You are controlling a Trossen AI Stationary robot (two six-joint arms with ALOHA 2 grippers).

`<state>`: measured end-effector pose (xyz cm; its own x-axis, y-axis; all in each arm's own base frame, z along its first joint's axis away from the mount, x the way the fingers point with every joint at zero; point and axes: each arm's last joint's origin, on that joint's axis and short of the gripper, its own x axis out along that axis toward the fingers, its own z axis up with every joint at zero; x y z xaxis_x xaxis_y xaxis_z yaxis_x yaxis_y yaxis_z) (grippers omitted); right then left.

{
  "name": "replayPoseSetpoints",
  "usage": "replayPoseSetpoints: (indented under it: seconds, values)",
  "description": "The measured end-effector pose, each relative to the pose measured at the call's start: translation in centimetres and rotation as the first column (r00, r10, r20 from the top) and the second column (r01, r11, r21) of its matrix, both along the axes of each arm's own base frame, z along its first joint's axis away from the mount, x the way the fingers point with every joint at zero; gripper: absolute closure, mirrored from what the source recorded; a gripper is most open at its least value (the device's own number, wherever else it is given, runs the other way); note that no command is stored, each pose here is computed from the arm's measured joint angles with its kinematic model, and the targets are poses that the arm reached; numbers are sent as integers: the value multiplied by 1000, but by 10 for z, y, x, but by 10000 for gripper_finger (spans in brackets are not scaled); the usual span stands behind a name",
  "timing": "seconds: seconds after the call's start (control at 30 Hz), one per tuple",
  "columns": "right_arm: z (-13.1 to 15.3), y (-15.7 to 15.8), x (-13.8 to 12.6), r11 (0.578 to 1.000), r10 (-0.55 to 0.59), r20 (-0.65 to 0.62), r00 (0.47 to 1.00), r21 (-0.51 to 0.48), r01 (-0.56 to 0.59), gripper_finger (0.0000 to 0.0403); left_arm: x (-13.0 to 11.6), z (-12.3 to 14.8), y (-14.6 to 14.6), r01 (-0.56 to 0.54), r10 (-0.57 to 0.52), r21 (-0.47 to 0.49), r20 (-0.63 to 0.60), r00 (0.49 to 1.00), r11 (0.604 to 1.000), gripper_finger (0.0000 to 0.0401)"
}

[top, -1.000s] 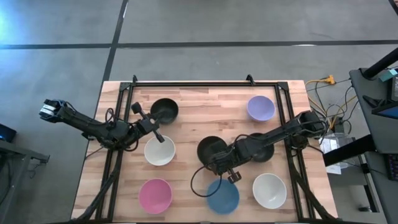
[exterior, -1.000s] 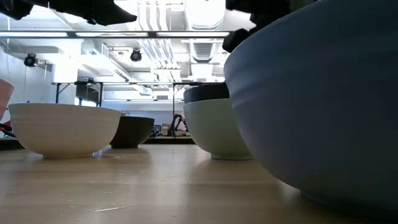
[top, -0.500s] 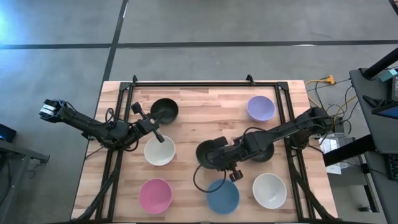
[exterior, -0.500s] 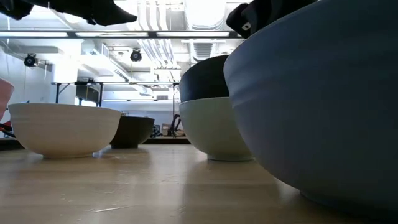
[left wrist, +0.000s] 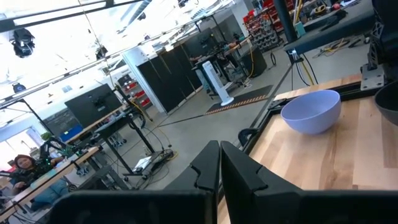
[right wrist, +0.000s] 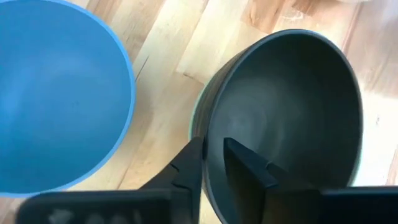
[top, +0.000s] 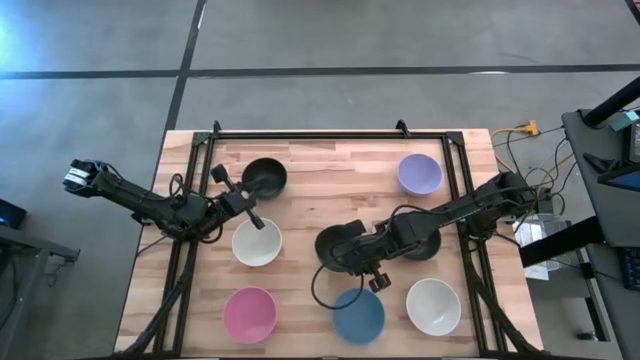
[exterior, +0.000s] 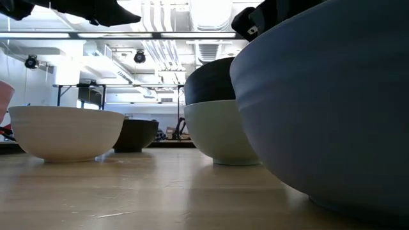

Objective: Nest bowls inside each other
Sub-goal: Stack the middle black bowl on the green bowl

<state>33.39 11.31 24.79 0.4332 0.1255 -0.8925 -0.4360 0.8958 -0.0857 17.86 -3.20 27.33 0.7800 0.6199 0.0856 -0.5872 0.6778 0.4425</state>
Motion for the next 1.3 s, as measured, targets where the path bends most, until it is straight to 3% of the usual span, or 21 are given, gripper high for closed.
replayPoseSetpoints:
  seconds: [0.2, 0.6, 1.03, 1.3]
  values:
    - [-10, 1, 0, 999, 22, 7, 1000, 32, -23, 388, 0, 0, 0, 0, 0, 0, 0, 1000, 1000, 401]
    - [-11, 2, 1, 998, 27, 25, 999, 50, -28, 393, 0, 0, 0, 0, 0, 0, -1, 1000, 1000, 401]
    - [-10, 2, 4, 993, -23, 29, 999, 115, 20, 320, 0, -1, 0, 0, 0, 1, -3, 1000, 1000, 401]
    - [-39, 5, 13, 997, -6, -39, 999, 77, 9, 318, 0, -1, 0, 0, 0, 1, -4, 1000, 1000, 401]
